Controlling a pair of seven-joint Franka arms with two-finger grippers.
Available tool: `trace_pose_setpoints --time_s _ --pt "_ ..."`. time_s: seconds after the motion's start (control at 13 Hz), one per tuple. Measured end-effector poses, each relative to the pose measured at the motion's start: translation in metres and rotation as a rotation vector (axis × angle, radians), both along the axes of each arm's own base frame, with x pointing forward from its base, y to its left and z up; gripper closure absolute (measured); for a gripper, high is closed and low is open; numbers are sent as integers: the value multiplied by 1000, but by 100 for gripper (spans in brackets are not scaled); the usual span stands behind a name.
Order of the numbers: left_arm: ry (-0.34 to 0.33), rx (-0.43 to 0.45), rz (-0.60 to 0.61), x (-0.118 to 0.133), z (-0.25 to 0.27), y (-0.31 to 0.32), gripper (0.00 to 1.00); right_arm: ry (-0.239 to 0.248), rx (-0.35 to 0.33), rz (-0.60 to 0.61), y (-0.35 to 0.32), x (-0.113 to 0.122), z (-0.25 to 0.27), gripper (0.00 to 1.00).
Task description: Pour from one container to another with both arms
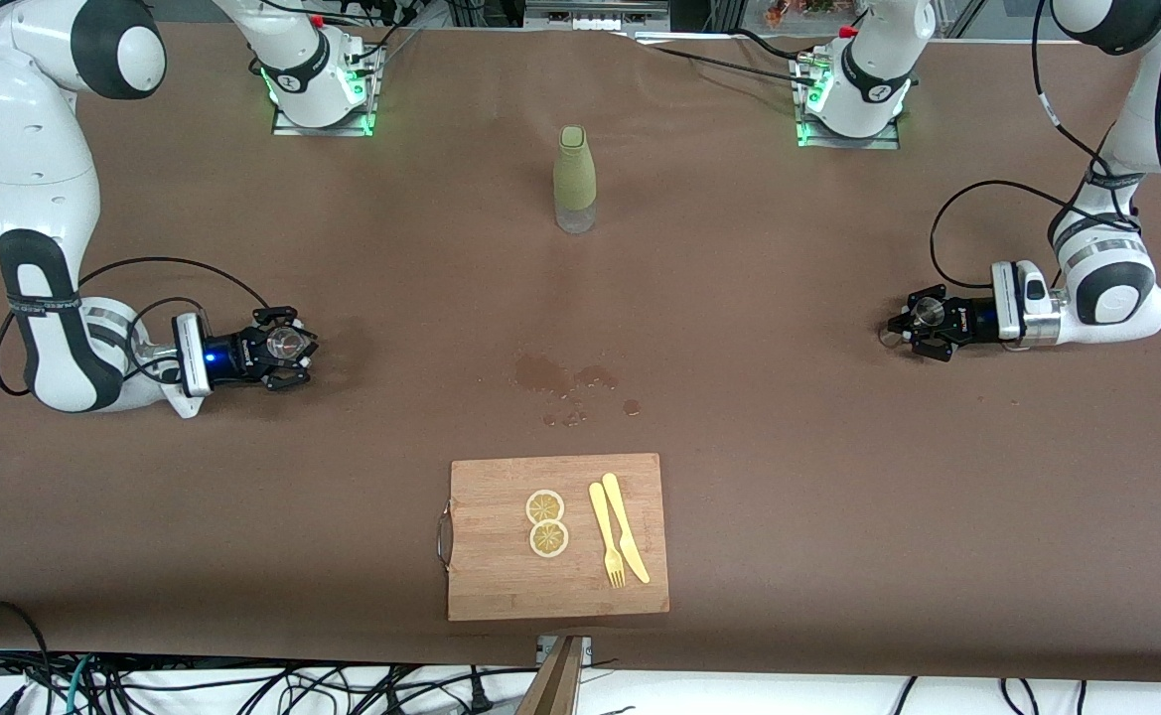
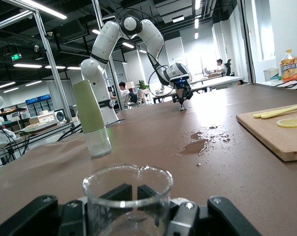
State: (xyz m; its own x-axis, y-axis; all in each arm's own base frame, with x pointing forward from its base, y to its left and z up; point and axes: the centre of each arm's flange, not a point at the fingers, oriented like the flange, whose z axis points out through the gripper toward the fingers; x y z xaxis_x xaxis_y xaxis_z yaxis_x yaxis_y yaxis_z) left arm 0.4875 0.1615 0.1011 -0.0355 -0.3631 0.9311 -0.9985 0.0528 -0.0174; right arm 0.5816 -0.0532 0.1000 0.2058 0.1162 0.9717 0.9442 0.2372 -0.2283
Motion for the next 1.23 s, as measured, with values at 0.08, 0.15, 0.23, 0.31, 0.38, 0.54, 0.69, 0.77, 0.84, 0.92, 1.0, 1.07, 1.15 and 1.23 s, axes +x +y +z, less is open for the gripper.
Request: trace_pose_setpoints --time_s 0.08,0.15,0.23,0.31,0.38,0.54,0.69,0.77,0.84,0.92,1.0,1.07,1.15,1.23 --pt "2 1 1 0 0 0 90 0 0 -1 -1 0 0 87" --pt "4 1 3 0 0 1 90 0 1 -2 -1 0 0 87" --pt "4 2 4 0 0 1 90 0 1 -2 -2 0 0 87" --pt "5 2 4 0 0 2 90 0 1 -2 -2 0 0 87" --pt "4 3 5 0 0 2 90 0 0 -2 -2 0 0 87" --pt "7 5 7 0 1 3 90 0 -1 -4 -3 0 0 87" --pt "12 9 12 2 3 4 90 0 -1 -6 -4 0 0 87" --pt "11 12 14 4 5 5 90 0 -1 -6 -4 0 0 87" --pt "7 14 14 5 8 6 90 0 -1 -6 -4 0 0 87" --pt "6 15 14 6 9 6 90 0 -3 -5 -5 -1 0 87" --pt "6 16 15 6 10 6 90 1 -7 -3 -7 -1 0 87" --pt "8 16 15 7 10 6 90 3 -12 -3 -10 -2 -1 87" --pt "13 15 15 6 10 5 90 4 -13 -7 -13 -3 -1 87" --pt "20 12 13 6 11 5 90 3 -14 -10 -16 -3 -1 87"
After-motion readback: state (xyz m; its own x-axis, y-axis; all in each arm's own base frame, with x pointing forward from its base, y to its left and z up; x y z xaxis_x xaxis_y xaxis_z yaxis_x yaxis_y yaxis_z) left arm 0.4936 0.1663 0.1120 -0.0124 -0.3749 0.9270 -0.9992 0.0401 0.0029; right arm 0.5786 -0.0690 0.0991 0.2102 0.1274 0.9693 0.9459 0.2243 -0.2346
